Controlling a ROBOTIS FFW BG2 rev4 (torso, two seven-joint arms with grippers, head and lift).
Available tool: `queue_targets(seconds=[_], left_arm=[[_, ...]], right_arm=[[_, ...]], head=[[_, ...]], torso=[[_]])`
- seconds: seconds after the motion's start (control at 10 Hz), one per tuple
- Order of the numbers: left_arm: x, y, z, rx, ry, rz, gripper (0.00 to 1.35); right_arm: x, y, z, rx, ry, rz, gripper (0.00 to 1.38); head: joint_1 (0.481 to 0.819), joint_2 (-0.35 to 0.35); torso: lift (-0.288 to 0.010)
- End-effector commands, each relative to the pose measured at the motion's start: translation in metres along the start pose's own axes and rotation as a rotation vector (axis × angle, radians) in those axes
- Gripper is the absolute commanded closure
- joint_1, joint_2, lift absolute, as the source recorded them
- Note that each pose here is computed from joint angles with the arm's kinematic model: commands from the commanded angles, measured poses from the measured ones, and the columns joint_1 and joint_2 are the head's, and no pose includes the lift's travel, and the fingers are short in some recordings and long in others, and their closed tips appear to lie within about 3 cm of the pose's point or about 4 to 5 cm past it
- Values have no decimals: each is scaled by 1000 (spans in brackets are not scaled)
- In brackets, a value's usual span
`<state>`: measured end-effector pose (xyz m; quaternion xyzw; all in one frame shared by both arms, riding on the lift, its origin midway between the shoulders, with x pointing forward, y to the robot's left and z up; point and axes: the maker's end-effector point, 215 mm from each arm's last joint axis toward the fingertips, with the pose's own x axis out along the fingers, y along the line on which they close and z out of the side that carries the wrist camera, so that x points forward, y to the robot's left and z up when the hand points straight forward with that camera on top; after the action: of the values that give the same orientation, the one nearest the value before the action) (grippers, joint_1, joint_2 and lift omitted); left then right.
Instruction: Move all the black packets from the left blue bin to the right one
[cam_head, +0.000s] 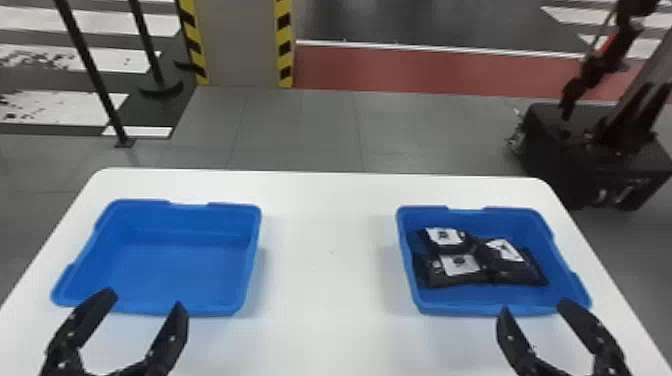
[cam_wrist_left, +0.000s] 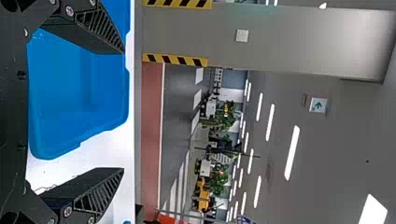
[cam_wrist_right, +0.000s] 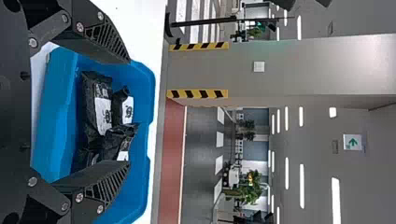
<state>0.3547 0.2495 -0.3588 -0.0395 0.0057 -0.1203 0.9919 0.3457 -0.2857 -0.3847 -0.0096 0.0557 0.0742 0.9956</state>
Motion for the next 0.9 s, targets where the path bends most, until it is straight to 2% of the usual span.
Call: queue_targets(seconds=[0.0,0.8], left_arm=[[0,0,-1,-7,1,2,137],[1,-2,-7,-26,17,1,139]], right_arm=[[-1,0,1,2,-2,-1,279],[2,-1,2,16,-10,-4,279]], head=[[695,-59],[695,-64]], torso=[[-110],[-110]])
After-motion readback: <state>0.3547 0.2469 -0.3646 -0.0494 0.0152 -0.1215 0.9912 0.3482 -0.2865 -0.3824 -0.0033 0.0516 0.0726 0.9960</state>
